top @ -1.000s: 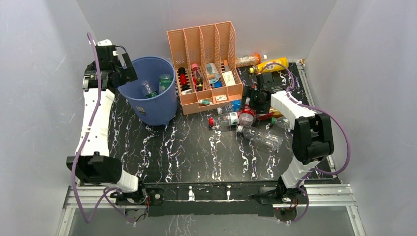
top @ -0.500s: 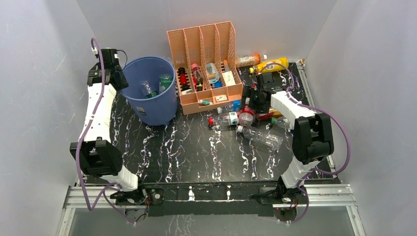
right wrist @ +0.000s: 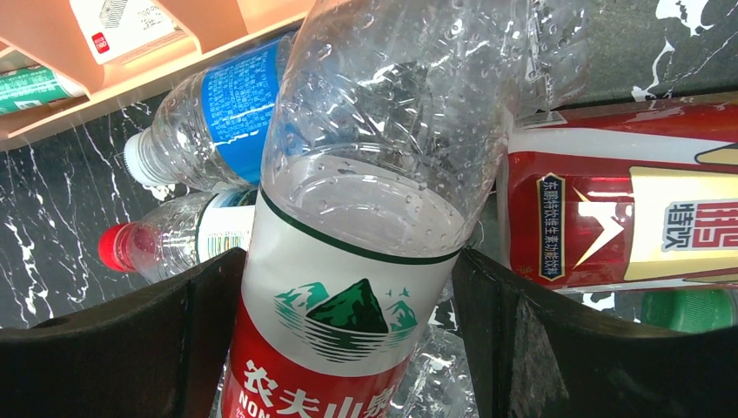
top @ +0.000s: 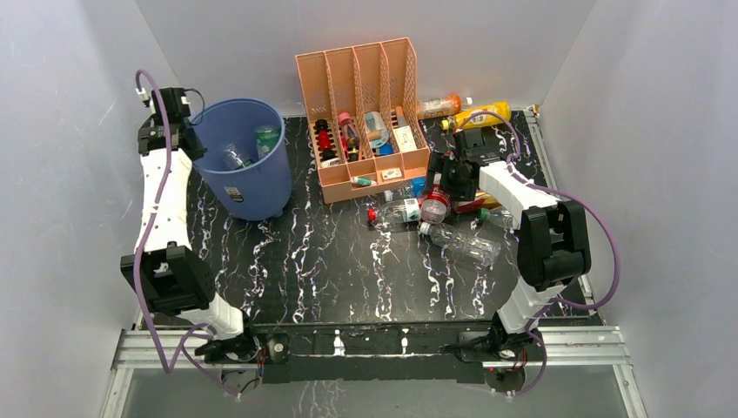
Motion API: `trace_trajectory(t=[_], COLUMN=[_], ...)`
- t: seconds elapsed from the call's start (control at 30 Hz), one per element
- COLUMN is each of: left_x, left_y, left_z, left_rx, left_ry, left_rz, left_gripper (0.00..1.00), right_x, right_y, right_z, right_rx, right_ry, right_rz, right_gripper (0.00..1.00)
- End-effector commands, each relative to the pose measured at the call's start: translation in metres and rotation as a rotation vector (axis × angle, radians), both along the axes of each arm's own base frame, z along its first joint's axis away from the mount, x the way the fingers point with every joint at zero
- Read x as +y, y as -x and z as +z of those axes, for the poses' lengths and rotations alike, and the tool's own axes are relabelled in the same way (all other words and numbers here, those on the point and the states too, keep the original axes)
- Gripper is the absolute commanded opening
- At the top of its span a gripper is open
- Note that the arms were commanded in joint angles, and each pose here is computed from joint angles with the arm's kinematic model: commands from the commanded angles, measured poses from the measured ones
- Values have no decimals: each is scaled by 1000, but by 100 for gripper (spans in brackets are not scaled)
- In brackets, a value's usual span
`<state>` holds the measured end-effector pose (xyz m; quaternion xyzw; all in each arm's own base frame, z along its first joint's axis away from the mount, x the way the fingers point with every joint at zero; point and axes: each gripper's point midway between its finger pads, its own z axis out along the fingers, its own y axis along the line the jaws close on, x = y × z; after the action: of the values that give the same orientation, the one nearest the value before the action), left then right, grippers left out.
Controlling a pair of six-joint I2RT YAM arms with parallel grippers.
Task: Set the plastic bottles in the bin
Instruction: Adjust the trash bin at the center of the board.
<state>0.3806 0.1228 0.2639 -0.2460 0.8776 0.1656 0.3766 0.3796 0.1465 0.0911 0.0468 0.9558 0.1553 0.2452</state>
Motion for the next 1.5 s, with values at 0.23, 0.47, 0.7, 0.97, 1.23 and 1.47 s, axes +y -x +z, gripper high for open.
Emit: trace_trajectory(t=[0.23,0.47,0.7,0.97,1.23,1.47], left_x=[64,70,83,94,91,52], left_y=[46,74,87,91,76,66], left_z=[25,21,23,-3,12,48], left_rx=[-24,-20,2,-4,-72,-194], left_ry=[-102,-176,-236,-179,-47,114], left_rz=[209,259,330,370,345,214], left_gripper=[4,8,6,10,57,98], right_x=[4,11,15,17,16,12], right_y=[-4,-3,-1,4,5,9], right_z=[16,7,7,6,9,5], right_rx=[-46,-25,-20,-19,-29,-21], right_ry=[-29,-39,-38,-39,-33,-22], right_rz=[16,37,47,55,50,45], right_gripper=[98,98,98,98,98,98])
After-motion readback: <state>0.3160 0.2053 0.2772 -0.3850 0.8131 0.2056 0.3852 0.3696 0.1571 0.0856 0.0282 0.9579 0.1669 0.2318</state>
